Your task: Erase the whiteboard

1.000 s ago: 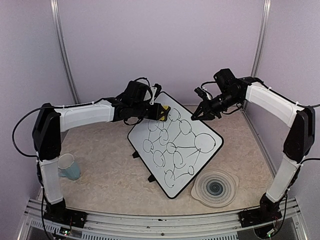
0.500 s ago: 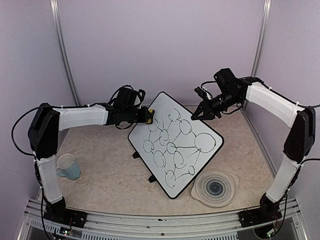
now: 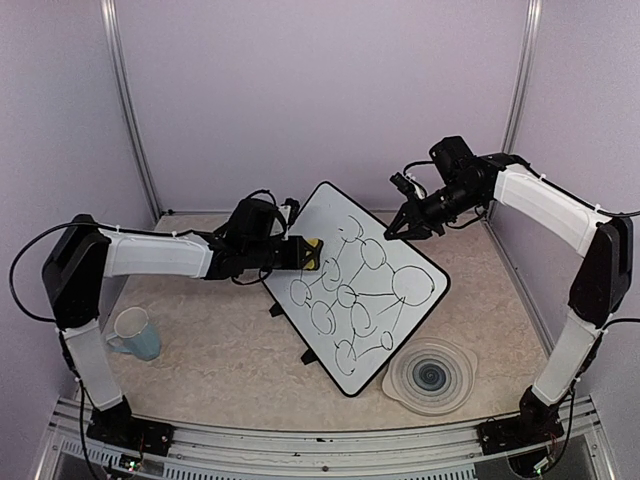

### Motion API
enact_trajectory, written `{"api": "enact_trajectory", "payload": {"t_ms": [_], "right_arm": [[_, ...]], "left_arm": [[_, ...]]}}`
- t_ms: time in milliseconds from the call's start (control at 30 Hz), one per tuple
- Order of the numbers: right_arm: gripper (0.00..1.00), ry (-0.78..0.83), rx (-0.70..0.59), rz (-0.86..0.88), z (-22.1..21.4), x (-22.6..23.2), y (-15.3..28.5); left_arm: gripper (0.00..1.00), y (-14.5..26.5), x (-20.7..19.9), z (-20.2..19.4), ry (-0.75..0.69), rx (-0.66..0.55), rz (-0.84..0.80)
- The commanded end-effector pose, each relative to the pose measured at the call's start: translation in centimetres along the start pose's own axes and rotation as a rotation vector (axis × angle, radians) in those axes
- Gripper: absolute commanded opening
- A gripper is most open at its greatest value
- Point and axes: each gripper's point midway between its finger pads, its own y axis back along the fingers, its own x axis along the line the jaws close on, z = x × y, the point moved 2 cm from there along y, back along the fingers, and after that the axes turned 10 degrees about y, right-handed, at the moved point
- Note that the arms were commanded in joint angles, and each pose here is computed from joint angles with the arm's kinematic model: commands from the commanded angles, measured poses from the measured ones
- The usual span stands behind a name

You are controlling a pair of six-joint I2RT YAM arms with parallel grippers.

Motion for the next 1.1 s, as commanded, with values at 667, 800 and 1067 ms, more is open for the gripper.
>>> {"api": "enact_trajectory", "payload": {"t_ms": [667, 800, 1067], "right_arm": [[0.0, 0.138, -0.063, 0.043, 0.6, 1.9, 0.7], [0.0, 0.139, -0.063, 0.045, 0.5, 1.9, 0.7], [0.0, 0.146, -0.061, 0.033, 0.7, 1.7, 0.6]], "left_arm": [[0.0, -2.2, 1.5, 1.5, 0.005, 0.007, 0.144], [0.0, -3.3, 7.4, 1.5, 0.109, 0.018, 0.29], [0.0, -1.9, 7.5, -4.2, 0.052, 0.14, 0.209]]}}
